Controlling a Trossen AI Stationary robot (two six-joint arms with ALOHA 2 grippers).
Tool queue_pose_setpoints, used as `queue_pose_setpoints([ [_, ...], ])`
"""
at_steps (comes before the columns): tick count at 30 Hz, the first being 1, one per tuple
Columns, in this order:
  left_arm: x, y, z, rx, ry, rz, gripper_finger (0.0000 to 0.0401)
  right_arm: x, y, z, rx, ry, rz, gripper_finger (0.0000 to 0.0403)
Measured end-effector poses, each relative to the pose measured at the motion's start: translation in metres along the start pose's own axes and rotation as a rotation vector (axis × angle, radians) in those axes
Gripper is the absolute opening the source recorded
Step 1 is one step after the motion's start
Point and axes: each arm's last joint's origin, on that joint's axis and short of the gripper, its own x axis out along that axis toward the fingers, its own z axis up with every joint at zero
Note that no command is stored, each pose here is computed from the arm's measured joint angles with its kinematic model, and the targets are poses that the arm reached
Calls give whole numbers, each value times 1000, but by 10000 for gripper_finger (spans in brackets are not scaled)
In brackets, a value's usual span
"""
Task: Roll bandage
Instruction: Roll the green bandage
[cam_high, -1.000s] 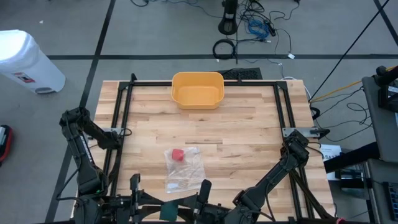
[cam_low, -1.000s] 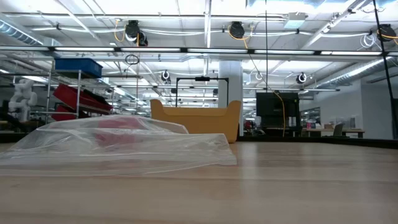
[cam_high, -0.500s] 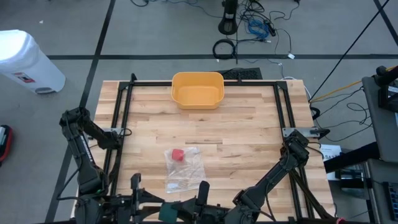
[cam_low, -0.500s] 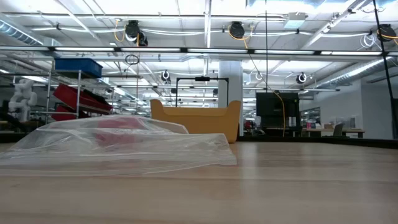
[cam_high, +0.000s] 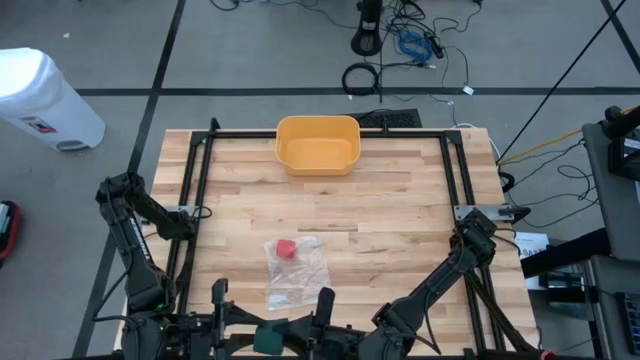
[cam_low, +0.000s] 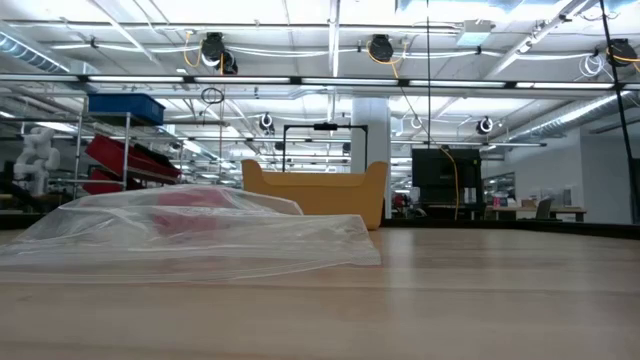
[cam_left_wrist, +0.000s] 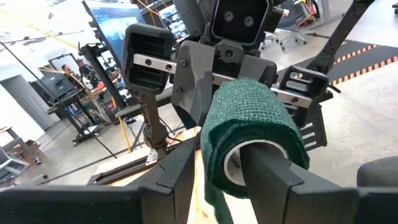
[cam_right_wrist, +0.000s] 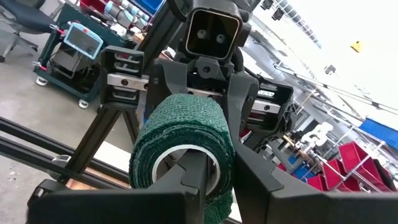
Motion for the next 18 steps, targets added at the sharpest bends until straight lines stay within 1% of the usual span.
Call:
queue_pose_setpoints([
  [13, 5, 3, 0, -4, 1, 14, 133, 0, 0, 0, 0, 3, -3, 52],
  [15, 5, 3, 0, -4, -1, 4, 127, 0, 0, 0, 0, 2, -3, 52],
  [18, 5, 3, 0, -4, -4, -4, 106, 0, 0, 0, 0, 2, -3, 52],
])
